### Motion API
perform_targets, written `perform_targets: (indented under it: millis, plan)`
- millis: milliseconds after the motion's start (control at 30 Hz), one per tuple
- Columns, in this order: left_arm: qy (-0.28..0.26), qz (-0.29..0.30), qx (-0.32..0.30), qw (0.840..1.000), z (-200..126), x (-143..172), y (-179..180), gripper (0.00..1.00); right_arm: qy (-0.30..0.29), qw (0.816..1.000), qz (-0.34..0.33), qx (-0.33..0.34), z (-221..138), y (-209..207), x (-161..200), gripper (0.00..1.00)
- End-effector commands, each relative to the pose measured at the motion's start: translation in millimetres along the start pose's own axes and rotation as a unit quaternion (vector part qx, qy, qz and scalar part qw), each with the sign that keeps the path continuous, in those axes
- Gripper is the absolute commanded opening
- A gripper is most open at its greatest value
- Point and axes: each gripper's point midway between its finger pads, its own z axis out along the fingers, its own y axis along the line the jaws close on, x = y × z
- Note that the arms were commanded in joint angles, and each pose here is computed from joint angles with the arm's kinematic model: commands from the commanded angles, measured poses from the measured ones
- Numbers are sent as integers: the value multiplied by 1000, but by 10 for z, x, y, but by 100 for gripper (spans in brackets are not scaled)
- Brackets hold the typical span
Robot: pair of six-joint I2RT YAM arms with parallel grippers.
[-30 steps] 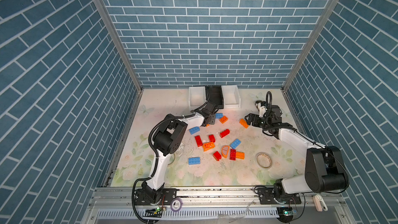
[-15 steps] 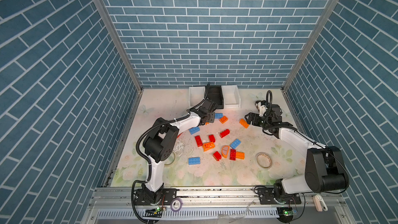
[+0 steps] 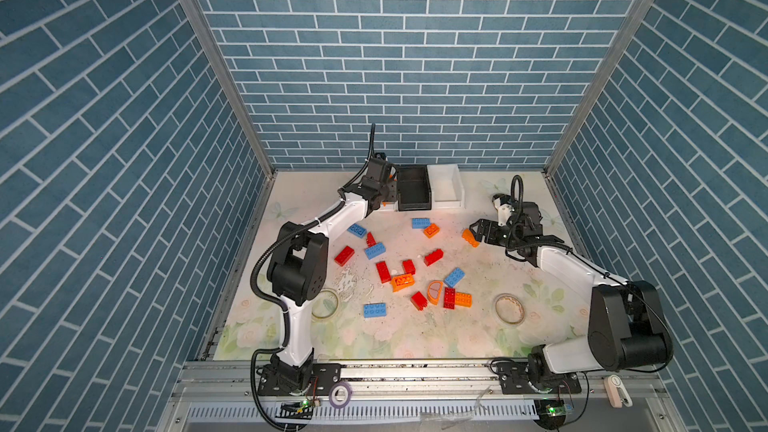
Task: Sort the legos into containers by color
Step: Place the lego in the container.
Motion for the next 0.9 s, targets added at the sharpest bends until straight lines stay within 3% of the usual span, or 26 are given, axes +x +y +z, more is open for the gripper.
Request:
perform_targets:
  millis: [0,233,467,767,867]
  plan:
    - [7,6,-3,1000,255,2,64,24,16,1000,-17,-4,28,52,-20,91]
    - [23,2,-15,1000,656,56,188,24,62,996,-64,25,194,-73,44,87]
    - [39,5,-38,998,812,204,309,28,98,992,-84,17,436,-49,103,81]
    - [55,12,-44,997,780,277,374,55,133,982,-118,62,738,-145,191,80]
    - [59,11,-38,997,734,258,359,58,142,980,-119,79,792,-230,224,78]
